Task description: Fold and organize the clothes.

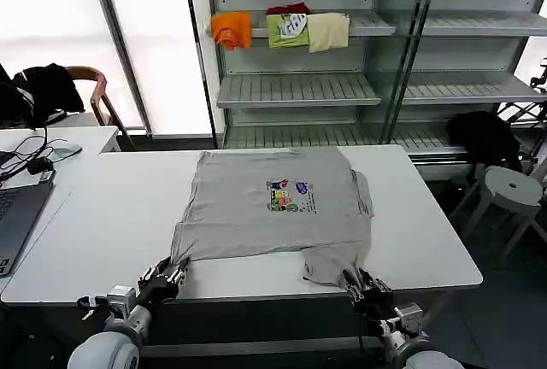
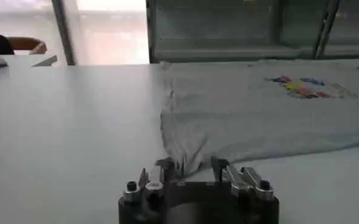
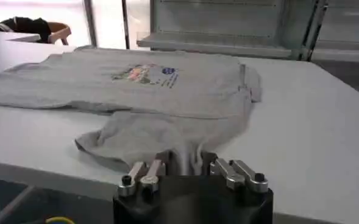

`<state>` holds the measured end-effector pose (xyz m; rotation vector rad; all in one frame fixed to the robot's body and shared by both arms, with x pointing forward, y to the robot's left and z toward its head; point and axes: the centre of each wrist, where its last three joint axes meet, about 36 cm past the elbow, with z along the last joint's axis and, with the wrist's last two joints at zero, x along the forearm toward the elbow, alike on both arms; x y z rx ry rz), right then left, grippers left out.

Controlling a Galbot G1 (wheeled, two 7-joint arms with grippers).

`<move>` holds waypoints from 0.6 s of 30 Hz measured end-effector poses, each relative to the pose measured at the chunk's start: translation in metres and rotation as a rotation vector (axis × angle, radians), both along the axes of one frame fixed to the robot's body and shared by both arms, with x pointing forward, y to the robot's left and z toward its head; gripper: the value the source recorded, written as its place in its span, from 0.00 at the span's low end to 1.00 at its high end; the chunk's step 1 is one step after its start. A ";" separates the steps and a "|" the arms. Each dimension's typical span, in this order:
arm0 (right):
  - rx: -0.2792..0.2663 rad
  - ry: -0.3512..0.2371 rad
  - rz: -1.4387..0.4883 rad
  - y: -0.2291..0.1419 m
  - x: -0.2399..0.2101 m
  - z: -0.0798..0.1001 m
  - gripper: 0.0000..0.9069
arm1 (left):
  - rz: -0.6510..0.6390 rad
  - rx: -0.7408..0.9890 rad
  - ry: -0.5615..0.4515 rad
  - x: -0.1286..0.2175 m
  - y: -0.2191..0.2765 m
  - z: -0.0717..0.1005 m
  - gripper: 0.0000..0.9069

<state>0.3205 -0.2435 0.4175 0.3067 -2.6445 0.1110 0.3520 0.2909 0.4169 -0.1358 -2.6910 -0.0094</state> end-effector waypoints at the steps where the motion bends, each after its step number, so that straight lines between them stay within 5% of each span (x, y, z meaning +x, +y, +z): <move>1: 0.001 -0.003 -0.001 0.000 0.000 0.000 0.00 | -0.002 -0.001 -0.001 0.000 0.000 0.000 0.00; 18: 0.059 -0.145 -0.064 0.005 0.041 0.018 0.00 | 0.012 -0.096 -0.104 0.021 0.002 0.012 0.00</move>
